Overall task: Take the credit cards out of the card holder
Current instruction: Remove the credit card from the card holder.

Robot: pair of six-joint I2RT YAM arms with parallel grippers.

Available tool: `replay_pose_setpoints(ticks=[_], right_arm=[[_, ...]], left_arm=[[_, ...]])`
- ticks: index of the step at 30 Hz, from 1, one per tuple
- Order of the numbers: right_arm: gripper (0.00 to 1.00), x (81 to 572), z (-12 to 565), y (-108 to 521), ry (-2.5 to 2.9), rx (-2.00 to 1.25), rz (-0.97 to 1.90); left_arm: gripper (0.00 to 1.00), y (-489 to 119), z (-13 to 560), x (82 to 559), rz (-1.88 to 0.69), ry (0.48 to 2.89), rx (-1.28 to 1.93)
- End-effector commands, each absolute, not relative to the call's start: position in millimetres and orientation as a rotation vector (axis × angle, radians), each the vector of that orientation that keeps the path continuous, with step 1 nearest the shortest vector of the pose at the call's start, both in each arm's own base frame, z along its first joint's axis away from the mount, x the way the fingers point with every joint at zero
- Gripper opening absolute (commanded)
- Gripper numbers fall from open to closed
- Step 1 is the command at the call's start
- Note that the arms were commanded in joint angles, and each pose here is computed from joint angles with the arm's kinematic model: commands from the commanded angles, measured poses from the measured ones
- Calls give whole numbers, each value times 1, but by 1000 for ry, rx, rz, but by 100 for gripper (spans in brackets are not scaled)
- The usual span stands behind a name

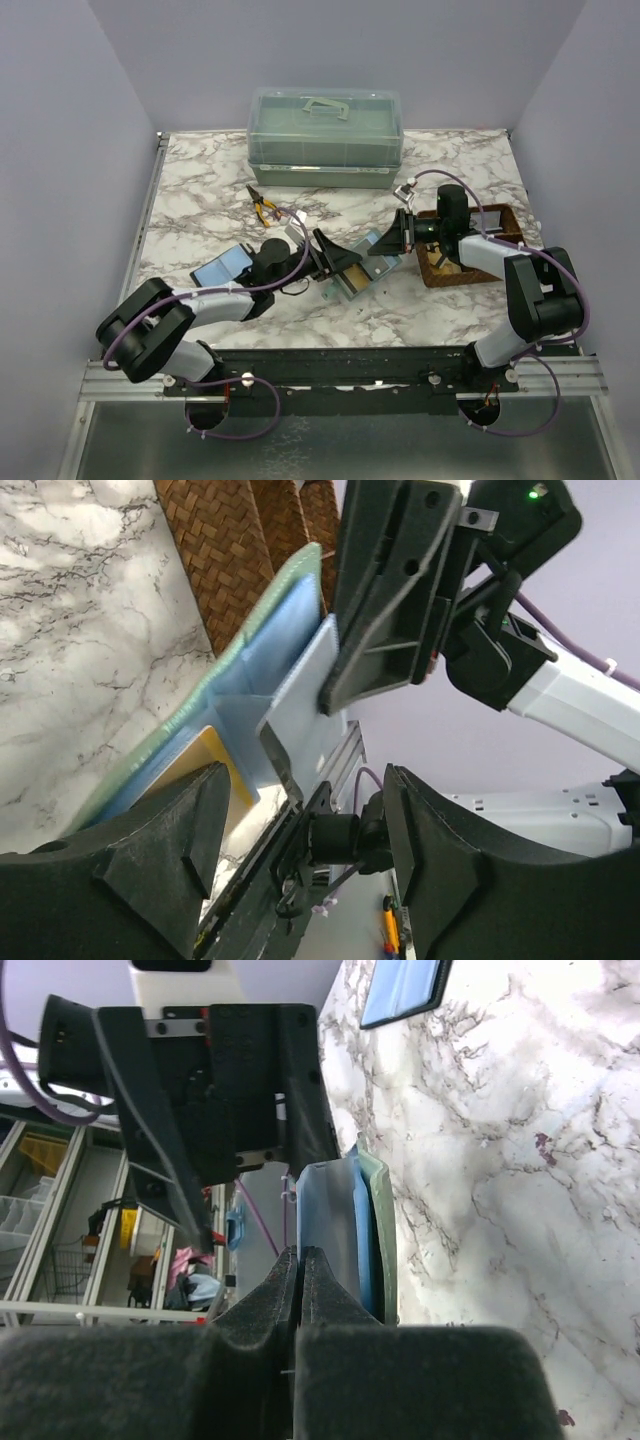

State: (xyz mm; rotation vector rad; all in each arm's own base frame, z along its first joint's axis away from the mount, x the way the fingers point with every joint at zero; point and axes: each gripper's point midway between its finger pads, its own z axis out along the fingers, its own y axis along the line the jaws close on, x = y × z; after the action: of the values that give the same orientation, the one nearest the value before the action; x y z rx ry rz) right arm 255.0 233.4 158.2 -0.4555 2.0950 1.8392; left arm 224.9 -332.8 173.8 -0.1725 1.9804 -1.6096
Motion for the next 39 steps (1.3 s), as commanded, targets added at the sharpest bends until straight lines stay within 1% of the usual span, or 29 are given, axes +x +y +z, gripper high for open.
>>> replay_pose_setpoints(ticks=[1, 4, 7, 10, 16, 17, 19, 20, 21, 23, 24, 28, 30, 34, 39], right_arm=[[0, 247, 168, 231, 2059, -492, 1904], [0, 247, 168, 230, 2060, -488, 1918], [0, 246, 167, 230, 2065, -481, 1937], [0, 245, 167, 230, 2064, -479, 1949], [0, 245, 166, 230, 2071, -468, 1963], [0, 244, 165, 230, 2074, -464, 1965], [0, 244, 165, 230, 2076, -463, 1969], [0, 244, 165, 230, 2074, -468, 1970], [0, 244, 165, 230, 2069, -478, 1971], [1, 244, 167, 229, 2051, -503, 1965], [5, 245, 168, 228, 2041, -518, 1960], [28, 248, 174, 226, 2000, -601, 1913], [36, 247, 175, 226, 1978, -642, 1880], [47, 242, 176, 225, 1954, -682, 1894], [58, 239, 166, 231, 1981, -693, 1898]], left_arm=[[67, -344, 190, 233, -1686, 1876, -181], [60, -347, 189, 235, -1689, 1868, -182], [49, -351, 192, 235, -1702, 1857, -169], [41, -353, 192, 235, -1714, 1855, -166], [33, -358, 191, 235, -1743, 1851, -167], [30, -359, 191, 234, -1748, 1846, -163], [19, -361, 192, 234, -1759, 1842, -155], [12, -361, 192, 234, -1762, 1841, -148], [2, -362, 191, 233, -1764, 1840, -140], [0, -360, 190, 231, -1757, 1840, -122], [0, -358, 190, 230, -1750, 1837, -107], [0, -345, 177, 220, -1739, 1876, -29], [0, -339, 173, 215, -1741, 1890, 14], [0, -331, 166, 205, -1723, 1903, 97], [0, -330, 178, 200, -1724, 1853, 188]])
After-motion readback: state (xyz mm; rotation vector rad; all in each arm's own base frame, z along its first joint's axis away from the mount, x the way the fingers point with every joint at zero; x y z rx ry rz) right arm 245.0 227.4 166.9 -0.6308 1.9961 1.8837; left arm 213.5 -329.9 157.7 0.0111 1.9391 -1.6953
